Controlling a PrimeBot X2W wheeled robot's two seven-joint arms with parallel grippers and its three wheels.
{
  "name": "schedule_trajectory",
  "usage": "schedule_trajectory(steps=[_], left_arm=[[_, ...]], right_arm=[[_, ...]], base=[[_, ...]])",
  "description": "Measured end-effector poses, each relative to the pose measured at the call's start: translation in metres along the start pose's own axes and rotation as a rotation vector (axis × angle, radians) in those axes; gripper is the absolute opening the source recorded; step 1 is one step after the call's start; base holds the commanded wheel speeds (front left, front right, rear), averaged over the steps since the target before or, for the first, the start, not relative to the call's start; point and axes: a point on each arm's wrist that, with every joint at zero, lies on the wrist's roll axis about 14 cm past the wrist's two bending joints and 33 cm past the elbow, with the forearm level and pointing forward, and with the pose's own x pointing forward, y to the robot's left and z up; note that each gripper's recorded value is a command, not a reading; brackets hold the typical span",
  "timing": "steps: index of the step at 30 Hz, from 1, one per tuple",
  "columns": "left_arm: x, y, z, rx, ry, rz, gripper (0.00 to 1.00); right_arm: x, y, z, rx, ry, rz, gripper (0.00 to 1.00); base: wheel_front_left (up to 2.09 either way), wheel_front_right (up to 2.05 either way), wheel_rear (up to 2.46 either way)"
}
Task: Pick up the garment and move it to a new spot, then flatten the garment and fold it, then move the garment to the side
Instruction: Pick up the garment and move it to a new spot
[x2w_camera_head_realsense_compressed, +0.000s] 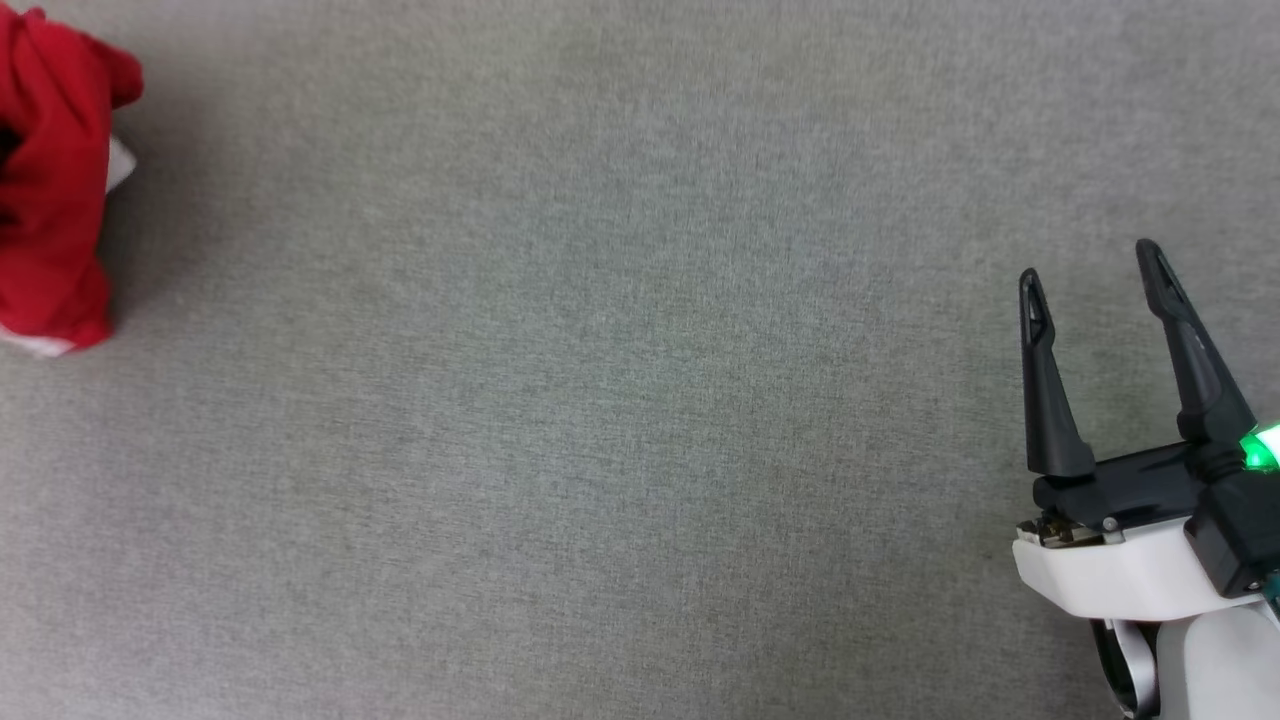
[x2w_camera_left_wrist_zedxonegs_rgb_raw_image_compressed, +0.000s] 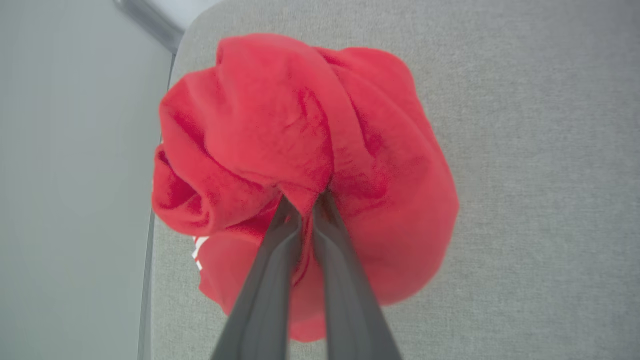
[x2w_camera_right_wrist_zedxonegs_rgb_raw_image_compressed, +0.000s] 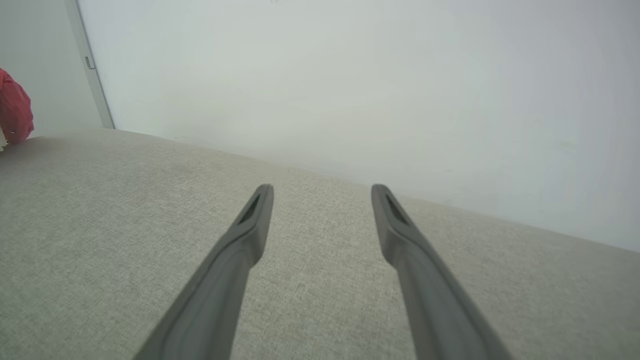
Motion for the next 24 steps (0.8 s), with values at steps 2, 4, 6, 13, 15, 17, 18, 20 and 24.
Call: schedule_trajectory(steps=[2,4,6,13,15,17,18,20,24], left_arm=[[-0.015,-0.005,0.021,0.044,-0.062,-0.010,0.00],[-0.031,-0.012,0.043,0.091,-0.125,-0.022,0.00],[-0.046,-0.022,0.063,0.131,-0.187,-0.040,0.00],[-0.088,-0.076,0.121,0.279,-0.355,-0.130,0.00],[-0.095,-0.100,0.136,0.322,-0.400,-0.173,0.00],[-0.103,-0.126,0.149,0.371,-0.437,-0.220,0.00],[-0.107,-0.140,0.155,0.394,-0.459,-0.246,0.00],[-0.115,-0.166,0.166,0.448,-0.497,-0.287,0.00],[-0.128,-0.225,0.180,0.531,-0.565,-0.407,0.00]], right_arm=[[-0.001,0.001,0.010,0.007,-0.018,0.000,1.00],[-0.003,0.002,0.020,0.009,-0.035,0.000,1.00],[-0.006,0.003,0.027,0.012,-0.044,0.001,1.00],[-0.019,-0.002,0.055,0.022,-0.090,-0.021,1.00],[-0.025,-0.008,0.060,0.022,-0.094,-0.040,1.00],[-0.032,-0.014,0.064,0.019,-0.097,-0.061,1.00],[-0.035,-0.018,0.067,0.015,-0.101,-0.074,1.00],[-0.042,-0.026,0.072,0.008,-0.105,-0.100,1.00],[-0.059,-0.044,0.080,-0.001,-0.111,-0.162,1.00]], base=[[0.00,0.00,0.00],[0.00,0.00,0.00],[0.00,0.00,0.00],[0.00,0.00,0.00],[0.00,0.00,0.00],[0.00,0.00,0.00],[0.00,0.00,0.00],[0.00,0.00,0.00],[0.00,0.00,0.00]])
